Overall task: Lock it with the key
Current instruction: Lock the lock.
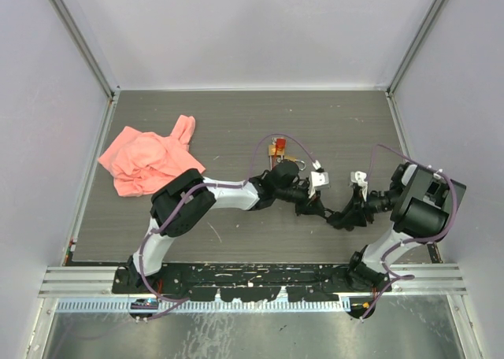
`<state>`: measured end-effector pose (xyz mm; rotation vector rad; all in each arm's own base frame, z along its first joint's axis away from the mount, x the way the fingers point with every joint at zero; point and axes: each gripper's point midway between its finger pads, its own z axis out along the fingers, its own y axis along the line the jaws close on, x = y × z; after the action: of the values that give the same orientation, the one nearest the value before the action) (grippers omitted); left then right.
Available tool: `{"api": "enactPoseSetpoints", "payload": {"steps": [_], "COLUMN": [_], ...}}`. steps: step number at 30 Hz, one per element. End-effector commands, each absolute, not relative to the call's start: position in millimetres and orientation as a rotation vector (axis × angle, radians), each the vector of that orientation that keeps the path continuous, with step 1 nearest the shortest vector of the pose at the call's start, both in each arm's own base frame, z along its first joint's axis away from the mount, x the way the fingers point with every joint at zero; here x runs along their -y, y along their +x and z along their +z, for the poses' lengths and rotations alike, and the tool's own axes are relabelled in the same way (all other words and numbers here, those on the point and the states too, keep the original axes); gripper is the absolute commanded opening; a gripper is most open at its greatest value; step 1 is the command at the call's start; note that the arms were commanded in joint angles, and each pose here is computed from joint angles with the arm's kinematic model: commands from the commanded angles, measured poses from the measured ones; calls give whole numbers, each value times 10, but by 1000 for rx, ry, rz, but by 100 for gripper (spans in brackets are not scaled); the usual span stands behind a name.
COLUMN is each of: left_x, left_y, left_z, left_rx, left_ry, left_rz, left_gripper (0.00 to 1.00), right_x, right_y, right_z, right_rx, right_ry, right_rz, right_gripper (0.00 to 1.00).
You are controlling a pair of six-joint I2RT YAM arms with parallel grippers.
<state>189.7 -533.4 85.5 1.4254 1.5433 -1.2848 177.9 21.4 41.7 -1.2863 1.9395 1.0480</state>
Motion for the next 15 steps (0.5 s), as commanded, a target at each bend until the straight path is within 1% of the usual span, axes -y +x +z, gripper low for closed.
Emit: {"api": "enactPoseSetpoints", "payload": {"steps": [1, 4, 7, 10, 15], "left_x": [5645, 5636, 5602, 5544, 5403], "left_y": [1614, 1617, 1616, 1591, 1582], "left_z": [1270, 1350, 1430, 1531, 1767], "left_rx": [-1363, -1342, -1312, -1284, -1240], "left_ry": [1451, 1468, 1489, 1510, 1536], "left_rz": [-1362, -1346, -1324, -1311, -1286], "left_gripper": [0, 0, 0, 0, 0], "right_x": [79, 47, -25, -110, -432], "right_y": [1925, 2029, 2126, 2228, 2314], "right_z": [-63, -19, 127, 310, 566], "right_rx": [-1763, -1728, -1673, -1598, -1461], "right_ry": [-1703, -1685, -1645, -1620, -1623], "right_rz": [711, 597, 555, 547, 584], "right_gripper": [1, 1, 1, 1, 1]}}
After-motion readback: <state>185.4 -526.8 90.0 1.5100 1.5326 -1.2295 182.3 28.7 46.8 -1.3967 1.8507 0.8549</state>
